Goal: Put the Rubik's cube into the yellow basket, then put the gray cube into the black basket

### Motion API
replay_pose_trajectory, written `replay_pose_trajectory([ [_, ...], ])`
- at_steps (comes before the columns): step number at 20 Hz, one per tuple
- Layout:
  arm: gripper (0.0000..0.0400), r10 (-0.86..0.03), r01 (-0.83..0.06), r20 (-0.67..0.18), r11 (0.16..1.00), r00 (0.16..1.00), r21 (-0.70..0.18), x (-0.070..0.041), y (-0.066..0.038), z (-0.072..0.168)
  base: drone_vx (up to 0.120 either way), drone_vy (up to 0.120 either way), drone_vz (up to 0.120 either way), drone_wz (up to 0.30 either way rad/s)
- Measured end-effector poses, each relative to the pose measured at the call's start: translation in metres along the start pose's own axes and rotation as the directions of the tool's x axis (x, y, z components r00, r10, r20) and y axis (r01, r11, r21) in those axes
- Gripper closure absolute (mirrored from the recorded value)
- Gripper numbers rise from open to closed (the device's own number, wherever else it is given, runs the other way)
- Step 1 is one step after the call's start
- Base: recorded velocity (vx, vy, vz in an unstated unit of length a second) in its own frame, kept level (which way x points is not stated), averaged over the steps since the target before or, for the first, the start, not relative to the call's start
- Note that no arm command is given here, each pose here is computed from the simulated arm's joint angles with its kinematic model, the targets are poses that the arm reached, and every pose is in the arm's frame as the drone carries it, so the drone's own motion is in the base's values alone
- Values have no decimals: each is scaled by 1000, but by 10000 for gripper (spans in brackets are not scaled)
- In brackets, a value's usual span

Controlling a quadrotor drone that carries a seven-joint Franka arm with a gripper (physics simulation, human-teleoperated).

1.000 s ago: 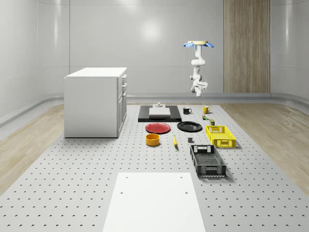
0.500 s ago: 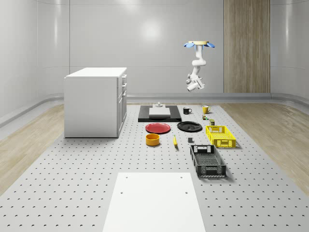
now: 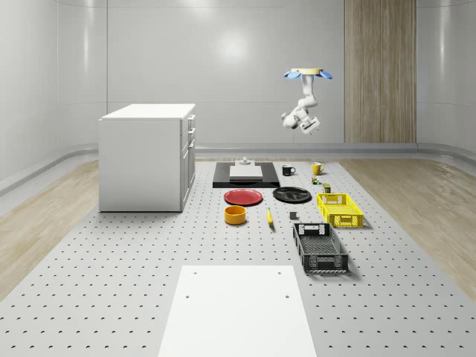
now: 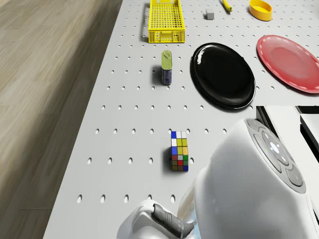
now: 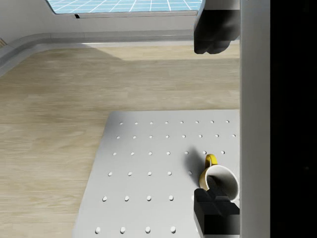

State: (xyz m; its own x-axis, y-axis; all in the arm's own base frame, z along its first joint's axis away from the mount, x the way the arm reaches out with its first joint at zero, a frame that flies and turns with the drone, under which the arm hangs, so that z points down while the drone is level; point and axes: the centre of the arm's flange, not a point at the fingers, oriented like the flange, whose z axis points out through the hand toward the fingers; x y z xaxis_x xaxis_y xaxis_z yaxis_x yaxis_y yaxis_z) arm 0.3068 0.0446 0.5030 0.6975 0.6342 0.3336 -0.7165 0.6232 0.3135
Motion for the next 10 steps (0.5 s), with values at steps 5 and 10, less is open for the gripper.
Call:
replay_pose_trajectory([
  [5,0,-26,-12,-197,981,980,-193,-19,-19,3,120,0,-120,0],
  [10,0,-48,-29,-276,963,960,-269,-27,-27,7,120,0,-120,0],
])
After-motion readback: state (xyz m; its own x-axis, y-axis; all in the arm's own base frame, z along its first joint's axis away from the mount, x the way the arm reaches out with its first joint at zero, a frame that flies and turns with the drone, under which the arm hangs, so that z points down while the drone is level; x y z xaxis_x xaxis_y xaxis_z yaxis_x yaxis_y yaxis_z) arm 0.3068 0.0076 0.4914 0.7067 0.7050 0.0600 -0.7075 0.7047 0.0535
